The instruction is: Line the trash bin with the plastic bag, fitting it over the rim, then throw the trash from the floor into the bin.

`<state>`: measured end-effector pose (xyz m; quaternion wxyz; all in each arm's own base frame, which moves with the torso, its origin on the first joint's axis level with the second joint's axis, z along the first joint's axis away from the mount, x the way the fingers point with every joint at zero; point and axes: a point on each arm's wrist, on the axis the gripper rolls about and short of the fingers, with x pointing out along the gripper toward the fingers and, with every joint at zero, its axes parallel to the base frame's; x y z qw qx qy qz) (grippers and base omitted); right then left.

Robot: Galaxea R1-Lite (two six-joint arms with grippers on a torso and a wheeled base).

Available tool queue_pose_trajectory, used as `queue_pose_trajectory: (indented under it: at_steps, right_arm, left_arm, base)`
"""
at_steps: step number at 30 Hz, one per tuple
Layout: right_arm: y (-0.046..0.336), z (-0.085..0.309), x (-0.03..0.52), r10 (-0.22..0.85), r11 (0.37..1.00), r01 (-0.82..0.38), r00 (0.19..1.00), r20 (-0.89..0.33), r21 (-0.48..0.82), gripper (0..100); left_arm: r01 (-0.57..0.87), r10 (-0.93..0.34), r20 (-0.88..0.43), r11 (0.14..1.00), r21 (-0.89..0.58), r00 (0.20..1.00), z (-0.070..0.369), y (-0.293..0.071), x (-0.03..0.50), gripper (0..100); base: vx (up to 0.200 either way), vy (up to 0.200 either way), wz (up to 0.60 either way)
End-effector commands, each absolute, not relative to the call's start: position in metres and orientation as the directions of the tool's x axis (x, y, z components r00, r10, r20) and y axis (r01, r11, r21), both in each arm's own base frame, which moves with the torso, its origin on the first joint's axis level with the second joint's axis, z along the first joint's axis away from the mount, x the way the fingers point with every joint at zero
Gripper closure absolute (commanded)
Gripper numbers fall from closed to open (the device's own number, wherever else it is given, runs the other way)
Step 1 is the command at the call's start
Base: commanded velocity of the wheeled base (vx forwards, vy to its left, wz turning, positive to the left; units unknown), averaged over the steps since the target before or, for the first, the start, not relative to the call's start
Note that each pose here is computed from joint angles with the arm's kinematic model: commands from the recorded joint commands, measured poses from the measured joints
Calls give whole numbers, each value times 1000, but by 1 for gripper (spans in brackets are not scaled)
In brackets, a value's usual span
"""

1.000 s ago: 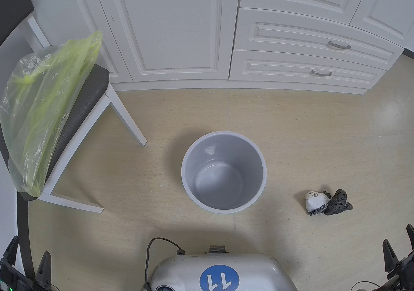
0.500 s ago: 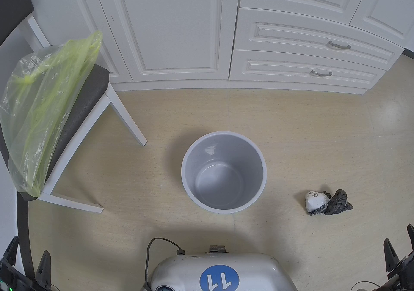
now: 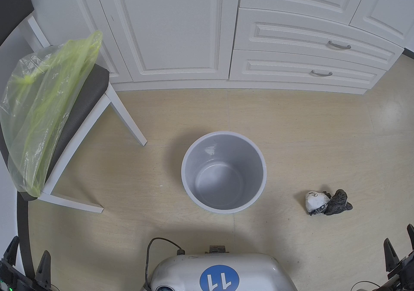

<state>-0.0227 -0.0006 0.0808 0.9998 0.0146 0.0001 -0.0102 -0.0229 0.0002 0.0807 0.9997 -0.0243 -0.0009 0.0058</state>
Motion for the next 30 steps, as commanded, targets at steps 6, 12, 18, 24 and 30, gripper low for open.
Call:
queue_pose_trajectory:
  at_steps: [6, 12, 18, 24, 30]
  right_arm:
    - [-1, 76, -23, -20, 999, 20, 1000, 3, 32, 0]
    - [0, 76, -23, -18, 1000, 18, 1000, -2, -9, 0]
    - [0, 76, -23, 5, 998, -5, 1000, 0, -58, 0]
    - [0, 77, -23, -18, 999, 18, 1000, 15, 26, 0]
    - [-1, 77, -23, -29, 999, 29, 999, 15, 27, 0]
  left_arm:
    - [-14, 14, 0, 999, -48, 1000, 75, 0, -23, 0]
    - [11, -11, 0, 999, 35, 1000, 75, 0, -23, 0]
    - [44, -44, 6, 997, 62, 999, 76, -1, -23, 0]
    - [-1, 2, 28, 1000, -20, 1000, 79, 0, -23, 0]
    - [115, -60, 352, 984, -138, 934, 131, -1, -37, 0]
  base:
    - [0, 0, 0]
    - [0, 0, 0]
    - [0, 0, 0]
    - [0, 0, 0]
    - [0, 0, 0]
